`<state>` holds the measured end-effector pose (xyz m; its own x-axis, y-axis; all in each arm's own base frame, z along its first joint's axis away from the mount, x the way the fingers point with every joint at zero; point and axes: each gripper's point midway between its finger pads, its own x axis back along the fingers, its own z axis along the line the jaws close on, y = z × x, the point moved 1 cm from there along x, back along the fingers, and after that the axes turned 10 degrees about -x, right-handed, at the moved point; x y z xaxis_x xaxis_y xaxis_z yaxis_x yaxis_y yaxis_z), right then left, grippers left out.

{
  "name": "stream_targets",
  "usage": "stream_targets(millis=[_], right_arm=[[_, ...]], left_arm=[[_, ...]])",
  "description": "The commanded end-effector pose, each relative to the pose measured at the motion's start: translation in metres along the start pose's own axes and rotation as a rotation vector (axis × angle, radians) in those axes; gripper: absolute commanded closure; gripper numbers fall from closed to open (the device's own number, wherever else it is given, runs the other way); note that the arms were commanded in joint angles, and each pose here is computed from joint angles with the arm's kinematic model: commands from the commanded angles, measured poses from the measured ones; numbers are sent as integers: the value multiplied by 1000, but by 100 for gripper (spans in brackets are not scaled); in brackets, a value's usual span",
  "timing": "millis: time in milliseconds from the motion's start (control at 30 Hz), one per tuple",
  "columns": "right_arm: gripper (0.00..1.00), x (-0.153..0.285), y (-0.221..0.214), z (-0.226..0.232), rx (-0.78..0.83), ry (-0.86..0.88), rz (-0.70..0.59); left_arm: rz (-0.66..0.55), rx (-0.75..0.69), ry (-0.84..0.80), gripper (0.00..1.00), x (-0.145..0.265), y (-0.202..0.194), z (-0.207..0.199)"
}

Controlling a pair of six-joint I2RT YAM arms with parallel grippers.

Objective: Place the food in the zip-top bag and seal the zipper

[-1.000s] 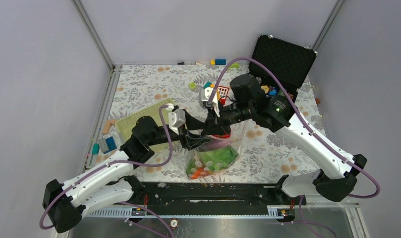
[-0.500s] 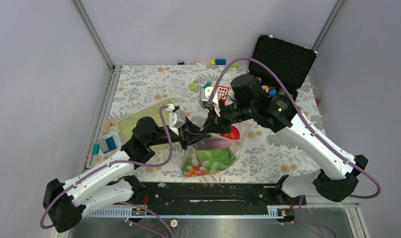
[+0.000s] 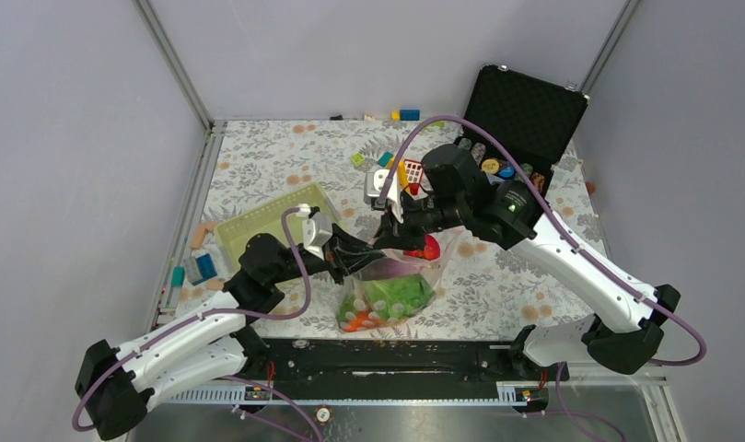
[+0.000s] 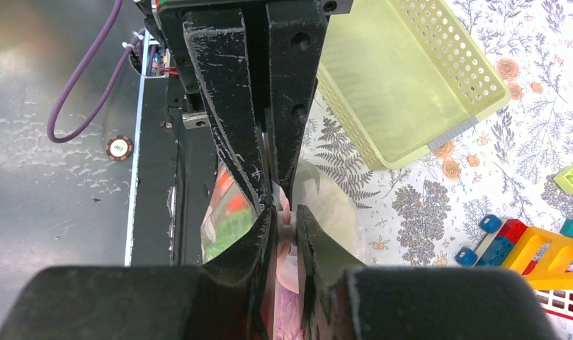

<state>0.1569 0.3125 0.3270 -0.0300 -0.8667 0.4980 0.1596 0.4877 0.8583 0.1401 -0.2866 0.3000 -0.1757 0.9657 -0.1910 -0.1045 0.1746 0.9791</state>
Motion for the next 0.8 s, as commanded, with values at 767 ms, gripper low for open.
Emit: stream_targets(millis=[767], right_arm=[[85,-13,-5,-8,-24,-7,-110]], left_arm=[[-241,-38,-105,100,14,53,-29]])
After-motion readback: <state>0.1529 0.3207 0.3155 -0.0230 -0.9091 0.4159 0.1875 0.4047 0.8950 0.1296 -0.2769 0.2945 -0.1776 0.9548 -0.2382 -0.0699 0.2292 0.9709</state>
